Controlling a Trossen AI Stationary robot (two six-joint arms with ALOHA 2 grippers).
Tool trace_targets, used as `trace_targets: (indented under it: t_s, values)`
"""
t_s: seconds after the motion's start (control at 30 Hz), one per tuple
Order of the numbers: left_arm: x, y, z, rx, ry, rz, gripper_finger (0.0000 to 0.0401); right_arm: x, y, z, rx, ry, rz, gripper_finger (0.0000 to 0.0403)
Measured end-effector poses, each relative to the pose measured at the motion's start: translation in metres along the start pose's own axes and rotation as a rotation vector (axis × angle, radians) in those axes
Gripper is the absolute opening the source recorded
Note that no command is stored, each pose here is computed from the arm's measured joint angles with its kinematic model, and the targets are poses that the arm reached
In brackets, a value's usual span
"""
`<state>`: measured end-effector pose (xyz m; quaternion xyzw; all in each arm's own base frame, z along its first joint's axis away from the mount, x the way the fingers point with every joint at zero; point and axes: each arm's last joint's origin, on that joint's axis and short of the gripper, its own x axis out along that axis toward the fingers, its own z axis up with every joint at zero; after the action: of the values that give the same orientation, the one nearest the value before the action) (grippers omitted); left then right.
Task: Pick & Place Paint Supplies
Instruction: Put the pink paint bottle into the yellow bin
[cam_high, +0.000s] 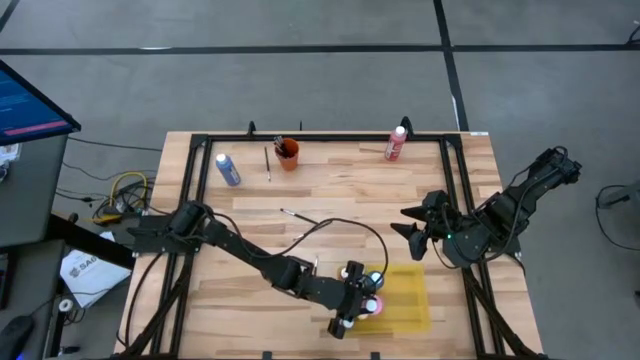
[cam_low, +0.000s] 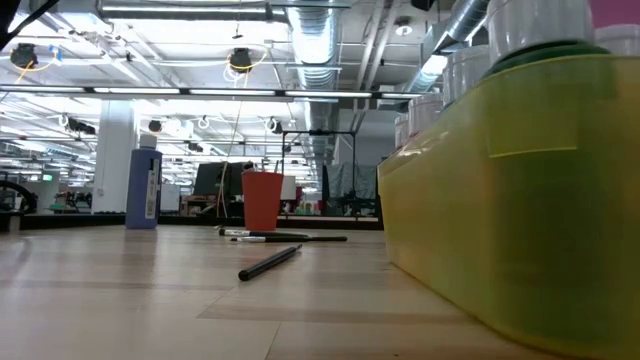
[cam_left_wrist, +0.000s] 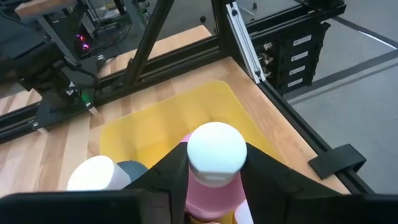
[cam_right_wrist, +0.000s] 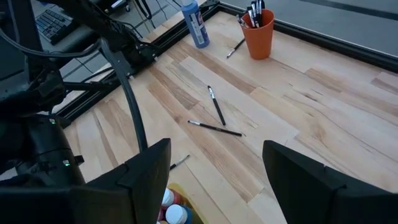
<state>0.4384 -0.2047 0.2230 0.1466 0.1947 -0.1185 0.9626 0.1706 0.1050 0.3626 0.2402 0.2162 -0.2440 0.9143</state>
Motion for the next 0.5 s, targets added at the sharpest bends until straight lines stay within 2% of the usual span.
trace_targets:
  t_s: [0.3, 0.5]
  values:
    - [-0.0001, -0.0005, -0.0001, 0.002, 0.002, -0.003, 0.0119, 0.0000, 0.0000, 0.0000, 0.000, 0.000, 0.000, 0.0249]
    - [-0.0001, -0.0005, -0.0005, 0.003, 0.005, -0.003, 0.0133, 0.0000, 0.0000, 0.0000, 0.000, 0.000, 0.000, 0.0249]
